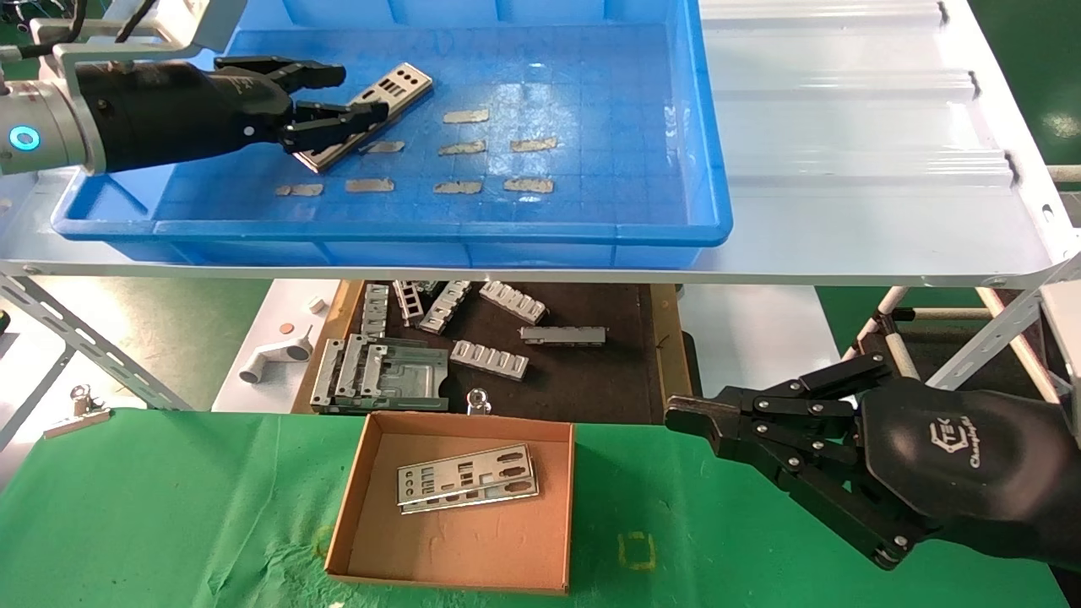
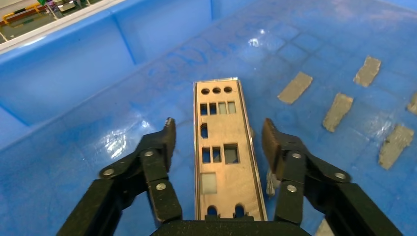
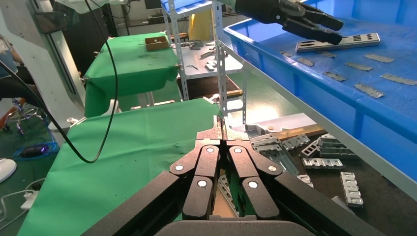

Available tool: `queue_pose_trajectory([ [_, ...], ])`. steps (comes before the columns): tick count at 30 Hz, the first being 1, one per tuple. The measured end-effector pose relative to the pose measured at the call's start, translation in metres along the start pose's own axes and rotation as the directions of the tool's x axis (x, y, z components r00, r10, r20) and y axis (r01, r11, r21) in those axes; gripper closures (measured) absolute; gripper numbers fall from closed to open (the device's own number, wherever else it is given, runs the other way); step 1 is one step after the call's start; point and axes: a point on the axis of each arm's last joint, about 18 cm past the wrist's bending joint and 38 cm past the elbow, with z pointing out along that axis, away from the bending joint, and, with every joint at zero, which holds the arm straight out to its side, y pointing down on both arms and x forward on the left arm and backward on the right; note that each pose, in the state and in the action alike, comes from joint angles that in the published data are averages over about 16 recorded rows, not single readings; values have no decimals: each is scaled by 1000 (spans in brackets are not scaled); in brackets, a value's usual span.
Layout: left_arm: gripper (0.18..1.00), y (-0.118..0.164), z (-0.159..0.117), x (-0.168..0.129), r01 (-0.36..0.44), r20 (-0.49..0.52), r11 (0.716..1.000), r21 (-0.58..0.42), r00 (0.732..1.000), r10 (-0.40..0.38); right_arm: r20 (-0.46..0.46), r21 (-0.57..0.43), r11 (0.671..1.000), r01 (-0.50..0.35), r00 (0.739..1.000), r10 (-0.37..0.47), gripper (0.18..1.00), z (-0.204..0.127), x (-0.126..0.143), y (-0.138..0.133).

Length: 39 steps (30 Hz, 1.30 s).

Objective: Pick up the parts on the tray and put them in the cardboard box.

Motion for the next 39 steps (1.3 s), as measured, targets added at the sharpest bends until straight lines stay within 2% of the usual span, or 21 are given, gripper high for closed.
queue_pose_trajectory([
  [11,402,2,0,0,8,1,1000,-2,1000,-8,0,0,1000,0,1000,0,988,0,0,0],
  [17,356,2,0,0,11,3,1000,0,1000,-11,0,0,1000,0,1000,0,988,0,0,0],
  [25,396,4,0,2,15,-5,1000,-2,1000,-15,0,0,1000,0,1000,0,988,0,0,0],
  [31,476,5,-1,2,19,-9,1000,-2,1000,-19,0,0,1000,0,1000,0,988,0,0,0],
  [39,629,5,-2,1,21,-5,1000,2,1000,-21,0,0,1000,0,1000,0,988,0,0,0],
])
